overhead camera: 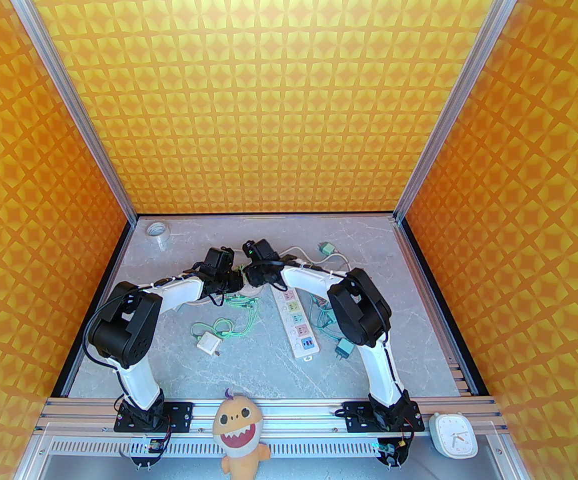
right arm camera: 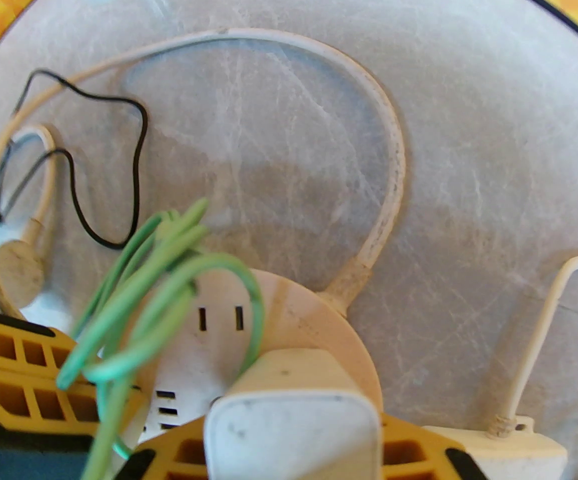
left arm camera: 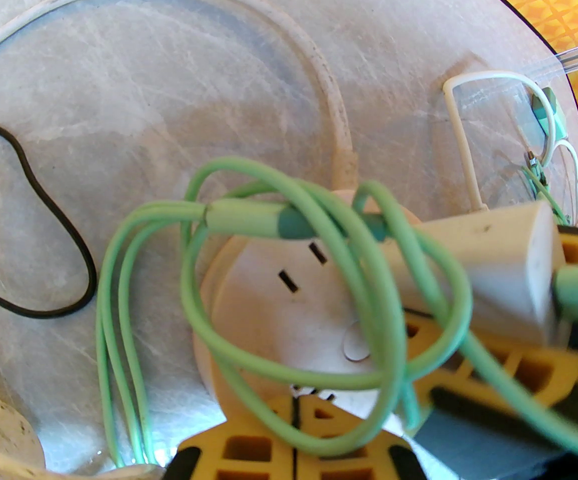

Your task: Pull the plug off the socket

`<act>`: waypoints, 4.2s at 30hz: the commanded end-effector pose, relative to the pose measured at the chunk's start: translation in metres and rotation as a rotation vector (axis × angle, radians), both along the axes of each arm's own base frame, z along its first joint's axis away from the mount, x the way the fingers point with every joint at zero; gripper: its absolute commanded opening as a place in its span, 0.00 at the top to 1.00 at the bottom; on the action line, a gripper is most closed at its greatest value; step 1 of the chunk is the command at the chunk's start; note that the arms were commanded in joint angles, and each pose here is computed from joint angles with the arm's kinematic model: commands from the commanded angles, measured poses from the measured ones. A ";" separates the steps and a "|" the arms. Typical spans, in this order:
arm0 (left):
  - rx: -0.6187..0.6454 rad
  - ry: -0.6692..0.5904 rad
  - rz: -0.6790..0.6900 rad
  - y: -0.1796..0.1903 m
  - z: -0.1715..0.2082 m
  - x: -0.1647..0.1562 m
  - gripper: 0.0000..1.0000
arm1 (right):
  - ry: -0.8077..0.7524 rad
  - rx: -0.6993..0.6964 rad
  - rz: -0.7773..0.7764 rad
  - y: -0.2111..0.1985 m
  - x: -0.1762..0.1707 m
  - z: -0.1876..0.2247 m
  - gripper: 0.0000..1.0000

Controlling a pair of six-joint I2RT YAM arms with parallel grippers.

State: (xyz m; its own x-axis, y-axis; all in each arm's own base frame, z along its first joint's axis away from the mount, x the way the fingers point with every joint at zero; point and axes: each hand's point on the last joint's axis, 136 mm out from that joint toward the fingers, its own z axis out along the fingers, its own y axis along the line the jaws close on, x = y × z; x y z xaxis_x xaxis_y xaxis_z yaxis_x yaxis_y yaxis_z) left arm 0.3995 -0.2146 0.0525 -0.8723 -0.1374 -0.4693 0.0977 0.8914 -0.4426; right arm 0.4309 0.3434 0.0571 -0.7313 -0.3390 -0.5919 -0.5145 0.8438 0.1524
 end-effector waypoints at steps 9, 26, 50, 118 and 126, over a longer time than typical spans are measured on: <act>0.040 0.108 -0.016 0.005 -0.033 -0.016 0.96 | -0.036 0.131 -0.005 0.010 0.006 0.050 0.89; 0.029 0.149 -0.023 0.001 -0.043 -0.018 0.96 | -0.157 -0.192 0.092 0.036 -0.017 0.025 0.90; -0.056 0.064 0.163 0.027 -0.017 -0.010 0.56 | -0.032 -0.001 -0.042 0.035 -0.016 0.022 0.90; 0.092 0.253 0.124 0.013 -0.089 -0.012 0.70 | -0.008 -0.190 -0.008 0.043 -0.018 0.008 0.87; 0.093 0.257 0.119 0.011 -0.090 -0.012 0.70 | -0.059 -0.322 -0.019 0.039 -0.018 0.005 0.88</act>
State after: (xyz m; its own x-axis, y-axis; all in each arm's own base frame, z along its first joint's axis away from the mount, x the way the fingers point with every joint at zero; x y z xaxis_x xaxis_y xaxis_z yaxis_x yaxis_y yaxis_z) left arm 0.4373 -0.2120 0.0389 -0.8579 -0.2977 -0.4188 -0.0587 0.8665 -0.4957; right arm 0.4503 0.3439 0.0650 -0.7566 -0.3628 -0.5440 -0.3542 0.9267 -0.1254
